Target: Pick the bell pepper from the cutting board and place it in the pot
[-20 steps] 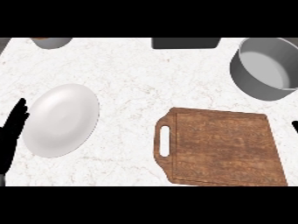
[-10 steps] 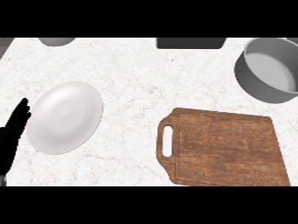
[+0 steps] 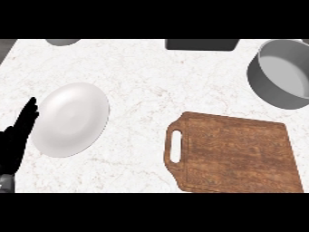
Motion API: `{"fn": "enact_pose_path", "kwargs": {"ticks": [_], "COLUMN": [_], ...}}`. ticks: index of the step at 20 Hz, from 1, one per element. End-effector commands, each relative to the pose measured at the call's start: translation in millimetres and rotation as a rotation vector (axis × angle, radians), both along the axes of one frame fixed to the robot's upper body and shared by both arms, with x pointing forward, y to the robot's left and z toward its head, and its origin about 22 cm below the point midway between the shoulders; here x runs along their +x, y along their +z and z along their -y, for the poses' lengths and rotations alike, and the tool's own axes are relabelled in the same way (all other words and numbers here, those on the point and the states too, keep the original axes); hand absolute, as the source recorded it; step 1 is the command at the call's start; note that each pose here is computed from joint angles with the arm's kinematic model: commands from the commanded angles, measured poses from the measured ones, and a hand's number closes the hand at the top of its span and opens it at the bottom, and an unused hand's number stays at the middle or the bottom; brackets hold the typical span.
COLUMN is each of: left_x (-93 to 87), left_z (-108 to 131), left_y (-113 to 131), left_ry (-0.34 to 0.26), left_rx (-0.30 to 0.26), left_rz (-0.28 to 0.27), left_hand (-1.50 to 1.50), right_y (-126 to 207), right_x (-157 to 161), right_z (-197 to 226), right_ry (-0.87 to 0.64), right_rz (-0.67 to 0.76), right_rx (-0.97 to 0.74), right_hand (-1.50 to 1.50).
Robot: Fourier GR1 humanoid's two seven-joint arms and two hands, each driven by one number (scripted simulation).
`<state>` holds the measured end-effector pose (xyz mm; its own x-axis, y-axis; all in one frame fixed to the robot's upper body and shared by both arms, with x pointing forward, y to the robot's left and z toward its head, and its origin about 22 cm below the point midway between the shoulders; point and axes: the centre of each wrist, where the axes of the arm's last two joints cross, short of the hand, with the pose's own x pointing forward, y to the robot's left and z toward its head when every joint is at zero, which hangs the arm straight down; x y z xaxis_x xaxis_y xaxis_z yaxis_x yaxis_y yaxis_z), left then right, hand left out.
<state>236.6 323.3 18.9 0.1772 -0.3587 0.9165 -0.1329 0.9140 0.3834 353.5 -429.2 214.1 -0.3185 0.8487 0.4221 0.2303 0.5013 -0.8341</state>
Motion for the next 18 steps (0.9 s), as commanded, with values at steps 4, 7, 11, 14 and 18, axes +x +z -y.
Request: {"fn": "enact_pose_path", "kwargs": {"ticks": [4, 7, 11, 14, 18], "left_x": [14.5, 15.7, 21.7, 20.4, 19.9], "left_z": [0.2, -3.4, 4.3, 8.8, 7.5], "left_y": [7.3, -2.8, 11.1, 11.8, 8.1], "left_ry": [-0.019, -0.033, -0.059, -0.049, -0.063], "left_rx": [-0.002, -0.003, -0.004, -0.006, 0.004], "left_rz": [0.007, 0.019, 0.024, 0.023, 0.022], "left_hand": [0.0, 0.0, 0.0, 0.0, 0.0], "right_y": [-16.8, -36.4, -44.7, -58.3, -57.5], "right_x": [42.4, 52.3, 54.1, 64.5, 72.2], "right_z": [2.6, -7.3, -1.7, -14.3, -22.8], "right_ry": [-0.01, -0.017, -0.066, -0.038, -0.013], "right_rz": [-0.036, -0.036, -0.037, -0.105, -0.203], "right_rx": [-0.021, -0.086, -0.211, -0.041, 0.065], "right_hand": [1.5, 1.5, 1.5, 1.5, -1.5]}}
